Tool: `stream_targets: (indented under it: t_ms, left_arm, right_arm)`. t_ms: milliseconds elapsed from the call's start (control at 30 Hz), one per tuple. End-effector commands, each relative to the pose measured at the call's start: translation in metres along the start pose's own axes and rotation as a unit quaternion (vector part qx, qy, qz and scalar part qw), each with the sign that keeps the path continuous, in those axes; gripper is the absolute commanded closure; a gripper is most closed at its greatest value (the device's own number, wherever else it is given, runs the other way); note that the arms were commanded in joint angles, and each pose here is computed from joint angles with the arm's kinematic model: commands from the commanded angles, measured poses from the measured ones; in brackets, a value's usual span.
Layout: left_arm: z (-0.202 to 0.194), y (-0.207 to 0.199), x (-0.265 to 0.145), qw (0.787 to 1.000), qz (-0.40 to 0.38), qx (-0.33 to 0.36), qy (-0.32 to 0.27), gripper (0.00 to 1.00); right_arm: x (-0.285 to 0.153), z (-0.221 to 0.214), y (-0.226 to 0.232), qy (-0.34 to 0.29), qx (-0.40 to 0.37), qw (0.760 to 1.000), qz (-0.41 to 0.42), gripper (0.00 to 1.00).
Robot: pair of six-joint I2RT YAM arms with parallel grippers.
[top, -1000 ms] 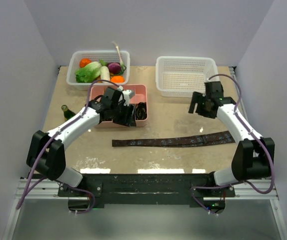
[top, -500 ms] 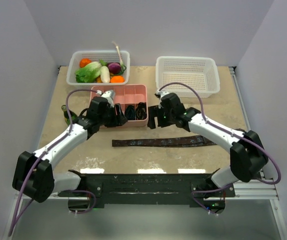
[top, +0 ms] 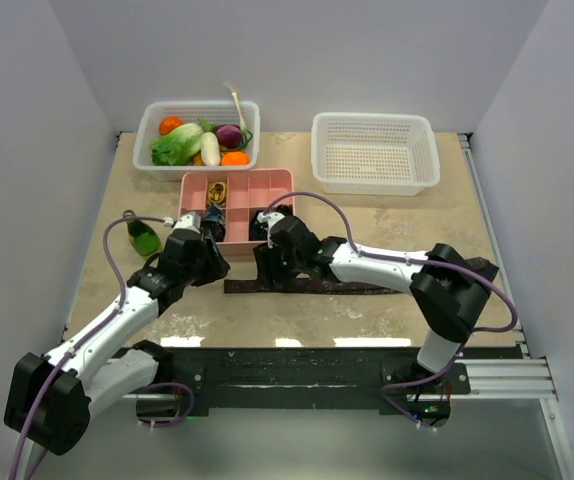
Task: Roll the ties
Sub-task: Roll the tie at the center of the board.
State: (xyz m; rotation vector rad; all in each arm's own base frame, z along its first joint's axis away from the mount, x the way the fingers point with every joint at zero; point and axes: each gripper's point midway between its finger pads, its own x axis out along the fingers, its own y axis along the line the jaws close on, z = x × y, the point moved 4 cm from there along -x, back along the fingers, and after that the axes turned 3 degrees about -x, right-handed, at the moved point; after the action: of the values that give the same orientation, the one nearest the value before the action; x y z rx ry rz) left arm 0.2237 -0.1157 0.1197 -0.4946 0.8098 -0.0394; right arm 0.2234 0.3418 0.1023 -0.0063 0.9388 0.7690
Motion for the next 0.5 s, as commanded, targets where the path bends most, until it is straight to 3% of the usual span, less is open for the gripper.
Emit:
stream_targets:
  t_ms: [0, 67, 100, 233, 467]
  left_arm:
    - [-0.017, 0.018, 0.008, 0.999, 0.021, -0.034, 0.003, 0.50]
    - [-0.019, 0.017, 0.010, 0.999, 0.014, -0.040, 0.000, 0.51]
    - [-0.022, 0.019, 0.011, 0.999, 0.016, -0.040, 0.002, 0.53]
    - [-0.019, 0.023, 0.014, 0.999, 0.028, -0.038, -0.006, 0.57]
    - [-0.012, 0.023, 0.014, 0.999, 0.040, -0.032, -0.020, 0.57]
  right_arm:
    - [0.006, 0.034, 0.025, -0.058, -0.013, 0.997, 0.040, 0.52]
    - [0.012, 0.036, 0.027, -0.062, -0.021, 0.997, 0.047, 0.57]
    - [0.017, 0.037, 0.029, -0.060, -0.024, 0.997, 0.049, 0.65]
    - [0.034, 0.040, 0.039, -0.057, -0.035, 0.996, 0.067, 0.75]
    - [0.066, 0.031, 0.064, -0.024, -0.070, 0.993, 0.091, 0.81]
